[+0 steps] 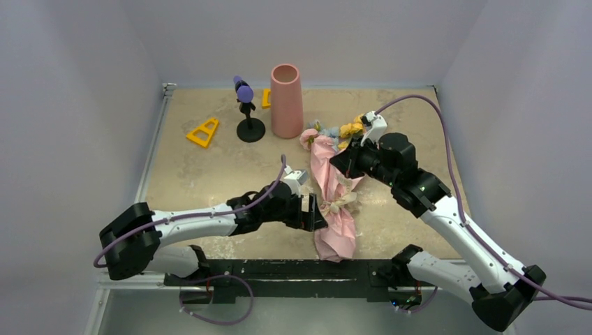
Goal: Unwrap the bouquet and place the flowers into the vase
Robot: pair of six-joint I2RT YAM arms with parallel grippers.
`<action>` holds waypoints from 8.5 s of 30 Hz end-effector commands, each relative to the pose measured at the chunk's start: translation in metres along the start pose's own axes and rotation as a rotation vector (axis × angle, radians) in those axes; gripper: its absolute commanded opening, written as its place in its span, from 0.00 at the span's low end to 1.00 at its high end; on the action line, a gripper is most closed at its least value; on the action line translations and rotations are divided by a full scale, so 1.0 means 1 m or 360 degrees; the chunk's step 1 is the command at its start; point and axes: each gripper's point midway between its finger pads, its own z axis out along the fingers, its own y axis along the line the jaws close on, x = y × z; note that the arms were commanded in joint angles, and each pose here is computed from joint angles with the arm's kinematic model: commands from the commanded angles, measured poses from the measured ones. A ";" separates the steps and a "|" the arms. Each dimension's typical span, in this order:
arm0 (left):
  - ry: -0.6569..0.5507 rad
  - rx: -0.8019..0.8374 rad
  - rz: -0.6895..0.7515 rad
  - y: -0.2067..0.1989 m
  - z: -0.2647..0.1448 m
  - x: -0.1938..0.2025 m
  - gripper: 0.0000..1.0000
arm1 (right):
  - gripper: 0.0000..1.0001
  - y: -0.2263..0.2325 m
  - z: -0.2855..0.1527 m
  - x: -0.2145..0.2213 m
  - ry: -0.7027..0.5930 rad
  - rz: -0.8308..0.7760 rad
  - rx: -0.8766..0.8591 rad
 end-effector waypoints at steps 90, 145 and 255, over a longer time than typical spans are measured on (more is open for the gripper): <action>0.0278 -0.0427 -0.0025 0.033 0.050 0.059 0.31 | 0.00 0.223 -0.158 -0.184 -0.0532 -0.0079 -0.1188; -0.0568 -0.0595 -0.0275 0.088 -0.129 0.006 0.68 | 0.45 -0.034 0.017 0.083 0.0273 -0.0114 0.0452; -0.0118 -0.0403 -0.0123 0.039 -0.029 0.025 0.66 | 0.31 -0.115 0.020 0.134 0.0423 -0.0456 0.1035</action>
